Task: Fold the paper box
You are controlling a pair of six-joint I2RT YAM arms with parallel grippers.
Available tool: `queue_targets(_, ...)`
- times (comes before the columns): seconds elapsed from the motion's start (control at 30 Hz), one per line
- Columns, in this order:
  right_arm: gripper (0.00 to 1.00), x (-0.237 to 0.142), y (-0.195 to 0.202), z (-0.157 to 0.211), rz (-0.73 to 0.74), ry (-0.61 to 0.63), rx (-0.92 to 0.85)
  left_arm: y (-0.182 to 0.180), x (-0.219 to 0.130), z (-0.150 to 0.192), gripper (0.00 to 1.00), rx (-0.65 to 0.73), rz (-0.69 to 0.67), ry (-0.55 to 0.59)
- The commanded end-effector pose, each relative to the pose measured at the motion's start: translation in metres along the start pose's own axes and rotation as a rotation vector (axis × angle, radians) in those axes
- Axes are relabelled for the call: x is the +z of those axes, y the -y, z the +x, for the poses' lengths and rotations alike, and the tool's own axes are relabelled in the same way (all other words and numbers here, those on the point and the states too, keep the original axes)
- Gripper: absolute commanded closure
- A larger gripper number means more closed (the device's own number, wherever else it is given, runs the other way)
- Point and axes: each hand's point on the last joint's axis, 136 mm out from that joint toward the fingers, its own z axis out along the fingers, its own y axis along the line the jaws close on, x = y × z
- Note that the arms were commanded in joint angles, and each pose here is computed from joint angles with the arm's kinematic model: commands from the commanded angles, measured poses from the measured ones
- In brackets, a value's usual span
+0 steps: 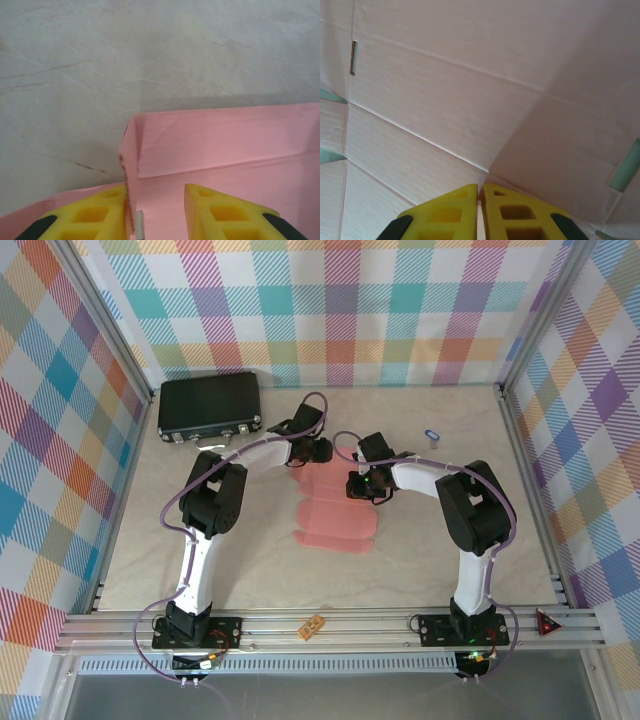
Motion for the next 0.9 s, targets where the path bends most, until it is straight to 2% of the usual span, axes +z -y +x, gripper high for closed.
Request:
queue_targets(0.0,0.87,0.020,0.022,0.035,0.078,-0.124,0.005,0.025,-0.007,-0.014,0.67,0.057,0.074,0.031)
queue_targets(0.2,0.87,0.013,0.022,0.032,0.093,-0.109,-0.008,0.025,-0.009,-0.009,0.64,0.074,0.059,0.014)
queue_targets(0.43,0.84,-0.019,0.014,0.010,0.100,-0.009,-0.016,0.008,-0.054,-0.029,0.56,0.054,-0.067,0.119)
queue_targets(0.5,0.82,-0.031,0.012,0.000,0.093,0.033,-0.008,0.010,-0.069,-0.033,0.54,0.050,-0.067,0.157)
queue_targets(0.6,0.78,-0.049,0.014,-0.016,0.071,0.095,0.017,0.020,-0.079,-0.027,0.55,0.046,-0.032,0.156)
queue_targets(0.67,0.76,-0.056,0.018,-0.024,0.054,0.119,0.038,0.031,-0.077,-0.020,0.62,0.035,0.020,0.131)
queue_targets(0.87,0.67,-0.069,0.045,-0.049,0.090,0.147,0.103,0.067,-0.045,0.009,0.97,0.040,0.132,0.042)
